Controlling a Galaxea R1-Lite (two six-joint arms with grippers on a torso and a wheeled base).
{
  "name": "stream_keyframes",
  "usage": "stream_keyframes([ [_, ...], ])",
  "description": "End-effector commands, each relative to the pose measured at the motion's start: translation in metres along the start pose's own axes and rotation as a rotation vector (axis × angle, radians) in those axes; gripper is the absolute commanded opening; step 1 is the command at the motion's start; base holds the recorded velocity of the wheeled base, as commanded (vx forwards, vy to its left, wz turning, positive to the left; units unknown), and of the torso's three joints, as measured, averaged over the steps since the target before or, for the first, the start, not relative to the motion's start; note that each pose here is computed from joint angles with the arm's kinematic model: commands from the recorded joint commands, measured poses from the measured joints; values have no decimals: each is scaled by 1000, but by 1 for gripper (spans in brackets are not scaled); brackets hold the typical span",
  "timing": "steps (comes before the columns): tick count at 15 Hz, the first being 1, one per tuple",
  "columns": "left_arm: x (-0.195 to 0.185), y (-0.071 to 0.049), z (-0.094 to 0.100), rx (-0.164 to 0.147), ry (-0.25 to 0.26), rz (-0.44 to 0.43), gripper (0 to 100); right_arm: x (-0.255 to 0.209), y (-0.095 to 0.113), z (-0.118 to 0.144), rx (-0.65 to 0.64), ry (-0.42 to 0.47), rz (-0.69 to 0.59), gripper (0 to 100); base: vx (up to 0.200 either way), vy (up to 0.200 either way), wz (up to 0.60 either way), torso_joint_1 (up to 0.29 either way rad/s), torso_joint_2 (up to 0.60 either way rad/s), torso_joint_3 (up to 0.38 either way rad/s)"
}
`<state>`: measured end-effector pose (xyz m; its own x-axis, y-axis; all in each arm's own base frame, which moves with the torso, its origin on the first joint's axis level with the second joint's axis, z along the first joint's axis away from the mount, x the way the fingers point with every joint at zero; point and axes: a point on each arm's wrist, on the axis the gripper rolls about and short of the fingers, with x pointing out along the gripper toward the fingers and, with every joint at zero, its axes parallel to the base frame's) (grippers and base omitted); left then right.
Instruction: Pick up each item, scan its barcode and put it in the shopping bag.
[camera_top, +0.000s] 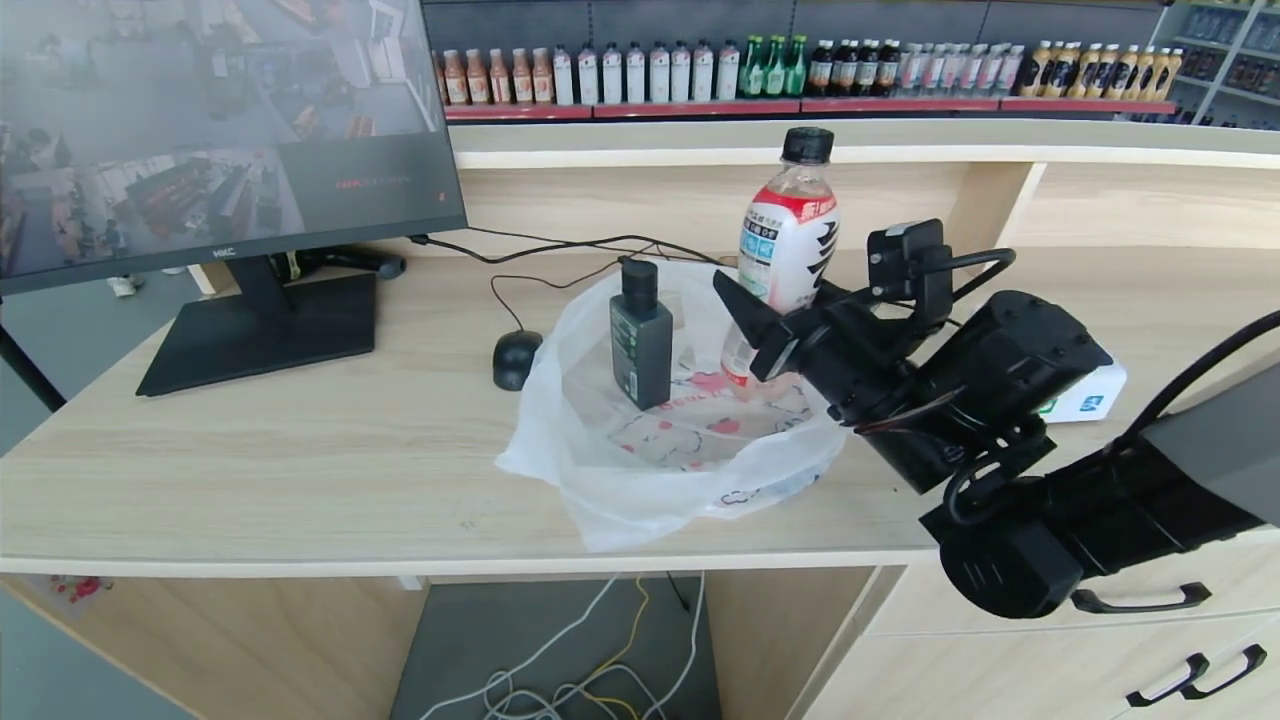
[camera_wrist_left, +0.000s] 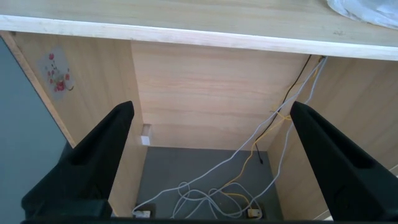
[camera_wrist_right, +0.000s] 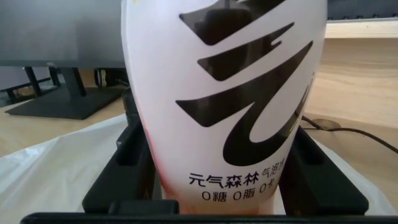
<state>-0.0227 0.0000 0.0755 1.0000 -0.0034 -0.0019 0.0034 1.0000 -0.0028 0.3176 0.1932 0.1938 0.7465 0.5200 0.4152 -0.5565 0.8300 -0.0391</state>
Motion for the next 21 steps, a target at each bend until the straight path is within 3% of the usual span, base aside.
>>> stream_keyframes([
  [1,0,0,0,1,0,0,100,14,-1,-9,9,10,-1,0,0,0,0,0,0,0],
  [8,0,0,0,1,0,-1,100,22,-1,-33,13,59,-4,0,0,0,0,0,0,0],
  [21,0,0,0,1,0,0,100,21,-4,-53,32,98,-16,0,0,0,0,0,0,0],
])
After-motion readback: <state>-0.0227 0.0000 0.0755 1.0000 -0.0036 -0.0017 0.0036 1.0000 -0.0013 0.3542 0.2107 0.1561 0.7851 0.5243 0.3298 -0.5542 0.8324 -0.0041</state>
